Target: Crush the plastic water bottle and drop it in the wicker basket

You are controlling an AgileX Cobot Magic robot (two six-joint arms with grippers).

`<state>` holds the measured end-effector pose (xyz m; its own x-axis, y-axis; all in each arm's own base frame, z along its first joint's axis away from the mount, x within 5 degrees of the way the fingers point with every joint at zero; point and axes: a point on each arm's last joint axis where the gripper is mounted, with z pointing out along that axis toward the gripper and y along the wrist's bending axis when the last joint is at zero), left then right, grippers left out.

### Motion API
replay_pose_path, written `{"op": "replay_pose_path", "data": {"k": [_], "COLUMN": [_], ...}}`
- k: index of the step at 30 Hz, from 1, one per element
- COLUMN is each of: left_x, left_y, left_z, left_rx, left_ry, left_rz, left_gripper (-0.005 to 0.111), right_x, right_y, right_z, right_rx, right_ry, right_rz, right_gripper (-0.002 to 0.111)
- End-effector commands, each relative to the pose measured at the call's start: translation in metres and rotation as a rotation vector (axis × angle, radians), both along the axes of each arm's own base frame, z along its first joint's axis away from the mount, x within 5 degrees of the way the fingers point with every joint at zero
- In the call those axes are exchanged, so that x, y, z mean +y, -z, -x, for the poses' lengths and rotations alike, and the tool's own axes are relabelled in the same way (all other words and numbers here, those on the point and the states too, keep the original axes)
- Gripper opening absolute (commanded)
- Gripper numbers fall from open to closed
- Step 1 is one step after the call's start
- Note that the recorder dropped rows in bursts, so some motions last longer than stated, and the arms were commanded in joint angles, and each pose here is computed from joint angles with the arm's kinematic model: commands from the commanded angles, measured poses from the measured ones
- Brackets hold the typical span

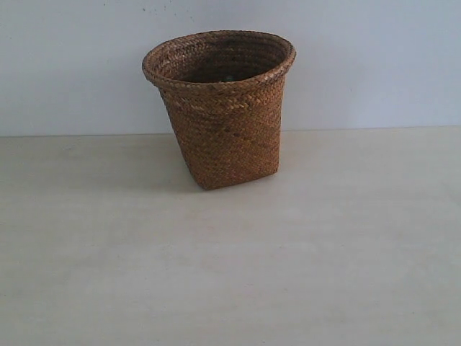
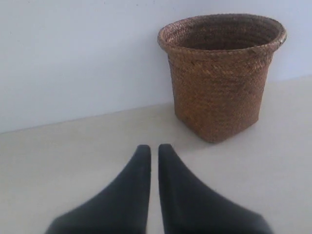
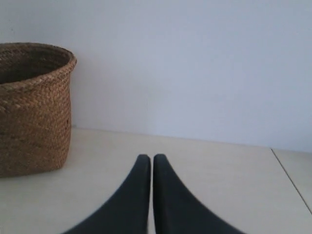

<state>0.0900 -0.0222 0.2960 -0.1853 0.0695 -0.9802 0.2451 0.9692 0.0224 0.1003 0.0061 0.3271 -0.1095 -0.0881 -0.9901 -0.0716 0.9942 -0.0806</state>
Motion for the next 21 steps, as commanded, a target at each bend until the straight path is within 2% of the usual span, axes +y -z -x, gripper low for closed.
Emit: {"op": "replay_pose_path", "data": {"k": [1,10,21], "left_x": [0.004,0.011,0.011], "left_y": [0.004,0.021,0.071], "left_z": [0.019,0.048,0.037], "left_rx": [-0.118,-0.312,-0.282], "left_ry": [-0.014,-0.02,-0.048], "left_rz": [0.114,0.149,0.144], "left_gripper": [0.004,0.004,0.004], "right_x": [-0.001,-0.003,-0.003], "right_y": [0.017,0.055,0.11], "right_z": [0.024,0.052,0.046], "right_rx": [-0.091,-0.197,-0.158], "right_ry": [0.005,0.007,0.017], "right_rz": [-0.031,-0.08,-0.048], "right_gripper": [0.0,0.0,0.0]}}
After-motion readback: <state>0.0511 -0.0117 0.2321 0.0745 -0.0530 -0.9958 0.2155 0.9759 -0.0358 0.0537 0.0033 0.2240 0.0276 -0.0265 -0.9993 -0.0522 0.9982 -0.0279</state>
